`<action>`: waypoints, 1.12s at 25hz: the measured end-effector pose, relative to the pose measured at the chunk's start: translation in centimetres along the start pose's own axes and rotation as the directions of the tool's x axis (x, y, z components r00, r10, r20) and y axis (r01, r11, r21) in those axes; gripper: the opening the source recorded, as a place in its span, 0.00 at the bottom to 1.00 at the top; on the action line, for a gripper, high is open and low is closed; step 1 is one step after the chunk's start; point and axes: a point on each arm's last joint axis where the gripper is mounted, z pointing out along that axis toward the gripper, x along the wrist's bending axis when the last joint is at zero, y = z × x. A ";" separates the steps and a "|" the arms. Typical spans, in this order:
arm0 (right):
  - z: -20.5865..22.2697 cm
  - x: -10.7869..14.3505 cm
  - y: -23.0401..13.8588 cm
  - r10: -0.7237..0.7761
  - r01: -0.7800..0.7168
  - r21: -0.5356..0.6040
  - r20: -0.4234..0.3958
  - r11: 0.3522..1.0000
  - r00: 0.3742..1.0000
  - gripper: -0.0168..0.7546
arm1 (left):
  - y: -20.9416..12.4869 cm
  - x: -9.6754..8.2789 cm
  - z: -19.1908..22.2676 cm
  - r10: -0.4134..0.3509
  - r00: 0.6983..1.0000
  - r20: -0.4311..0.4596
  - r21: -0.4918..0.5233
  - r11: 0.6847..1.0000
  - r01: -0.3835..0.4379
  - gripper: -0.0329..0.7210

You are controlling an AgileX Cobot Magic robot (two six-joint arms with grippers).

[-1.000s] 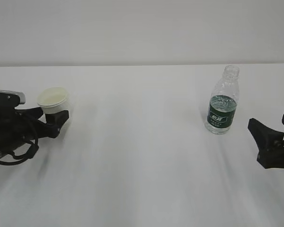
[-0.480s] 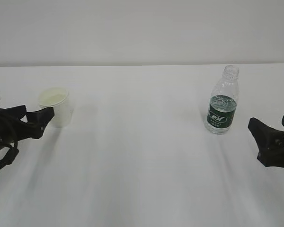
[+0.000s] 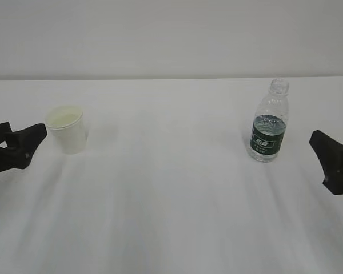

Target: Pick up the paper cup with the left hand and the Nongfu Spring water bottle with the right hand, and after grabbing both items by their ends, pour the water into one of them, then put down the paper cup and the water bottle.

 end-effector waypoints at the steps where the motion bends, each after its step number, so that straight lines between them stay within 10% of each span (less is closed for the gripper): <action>1: -0.3 0.0 0.4 -0.001 0.001 -0.008 0.000 1.000 1.000 0.77 | 0.4 -0.2 -0.4 0.003 1.000 0.003 -0.014 1.000 -0.003 0.83; 28: -9.8 0.2 12.0 -0.090 0.089 0.092 0.013 0.992 0.996 0.77 | 10.7 -3.9 -15.3 -0.004 0.996 -0.089 -0.277 0.961 -0.021 0.82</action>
